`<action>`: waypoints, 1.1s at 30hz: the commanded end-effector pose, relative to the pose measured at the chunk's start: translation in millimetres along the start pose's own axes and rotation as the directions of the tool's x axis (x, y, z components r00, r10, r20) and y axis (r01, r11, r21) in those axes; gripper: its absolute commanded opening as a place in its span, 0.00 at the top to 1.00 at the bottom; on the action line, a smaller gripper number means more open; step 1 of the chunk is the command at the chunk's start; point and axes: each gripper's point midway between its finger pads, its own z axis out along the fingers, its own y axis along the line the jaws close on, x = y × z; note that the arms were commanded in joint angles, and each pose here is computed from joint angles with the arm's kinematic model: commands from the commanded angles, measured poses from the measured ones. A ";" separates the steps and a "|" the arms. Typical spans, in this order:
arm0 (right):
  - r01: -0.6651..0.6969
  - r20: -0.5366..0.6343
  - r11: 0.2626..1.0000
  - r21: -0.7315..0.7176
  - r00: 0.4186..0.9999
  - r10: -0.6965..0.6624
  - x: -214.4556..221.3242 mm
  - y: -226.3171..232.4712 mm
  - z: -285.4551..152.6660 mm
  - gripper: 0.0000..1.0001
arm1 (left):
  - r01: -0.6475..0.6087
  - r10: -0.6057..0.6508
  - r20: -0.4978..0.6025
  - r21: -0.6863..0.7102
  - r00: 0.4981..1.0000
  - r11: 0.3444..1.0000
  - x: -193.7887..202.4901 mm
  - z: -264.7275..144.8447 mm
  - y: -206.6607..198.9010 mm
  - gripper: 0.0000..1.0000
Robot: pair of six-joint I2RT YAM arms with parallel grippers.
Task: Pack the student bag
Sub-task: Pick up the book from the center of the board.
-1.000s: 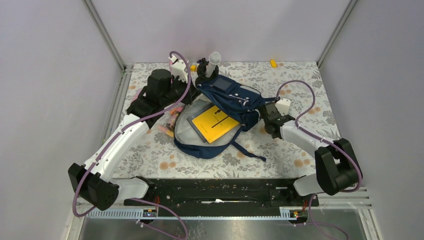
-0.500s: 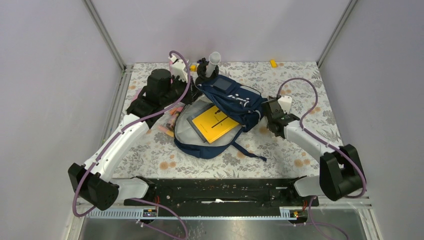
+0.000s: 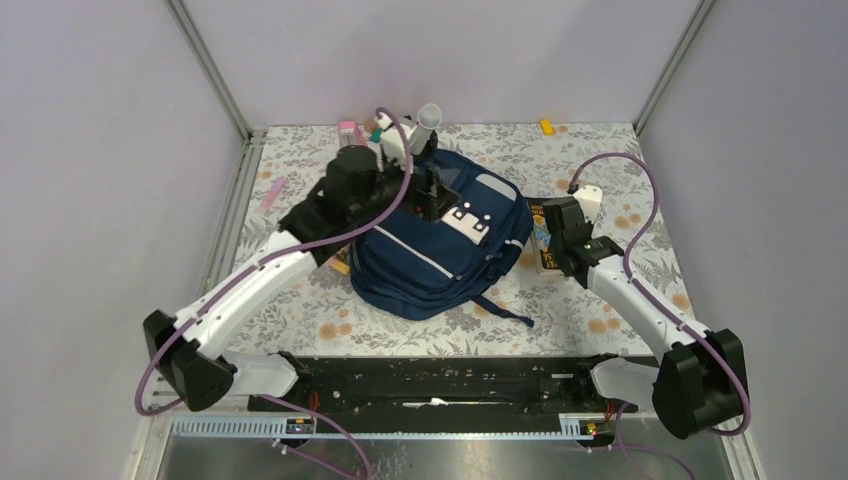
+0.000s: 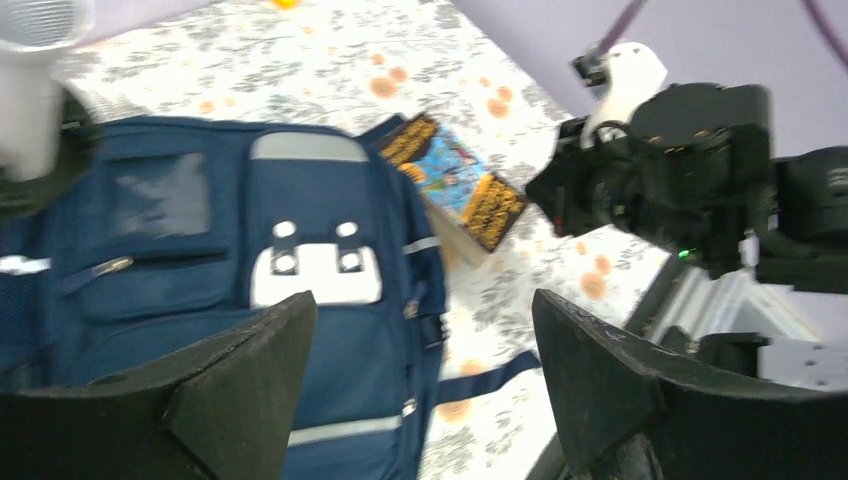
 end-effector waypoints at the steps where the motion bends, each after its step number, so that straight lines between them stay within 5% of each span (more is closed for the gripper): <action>1: 0.003 0.029 1.000 -0.029 1.000 -0.002 -4.4 -3.4 0.3 1.00 | 0.136 -0.141 0.046 0.090 0.989 0.987 -10.7 46.9 -44.8 0.18; 9: -0.033 -0.045 0.992 -0.124 0.999 0.028 7.9 3.1 7.1 0.97 | 0.401 -0.386 -0.116 0.162 0.915 0.902 48.9 155.1 -67.1 0.23; 11: -0.034 -0.076 0.986 -0.162 0.997 0.022 13.7 7.4 5.9 0.56 | 0.401 -0.381 -0.138 0.166 0.914 0.901 60.7 166.8 -74.3 0.23; 13: -0.046 -0.111 0.978 -0.205 0.994 0.023 23.0 15.1 4.2 0.35 | 0.410 -0.386 -0.166 0.157 0.908 0.898 75.3 175.7 -75.8 0.23; 21: -0.002 -0.234 0.979 -0.203 0.971 -0.046 42.5 31.1 15.6 0.01 | 0.385 -0.371 -0.133 0.106 0.919 0.917 91.6 166.6 -55.3 0.22; 33: 0.210 -0.320 0.977 0.045 0.929 -0.185 43.2 7.4 43.3 0.00 | 0.354 -0.344 -0.106 0.093 0.933 0.931 82.9 141.7 -35.4 0.21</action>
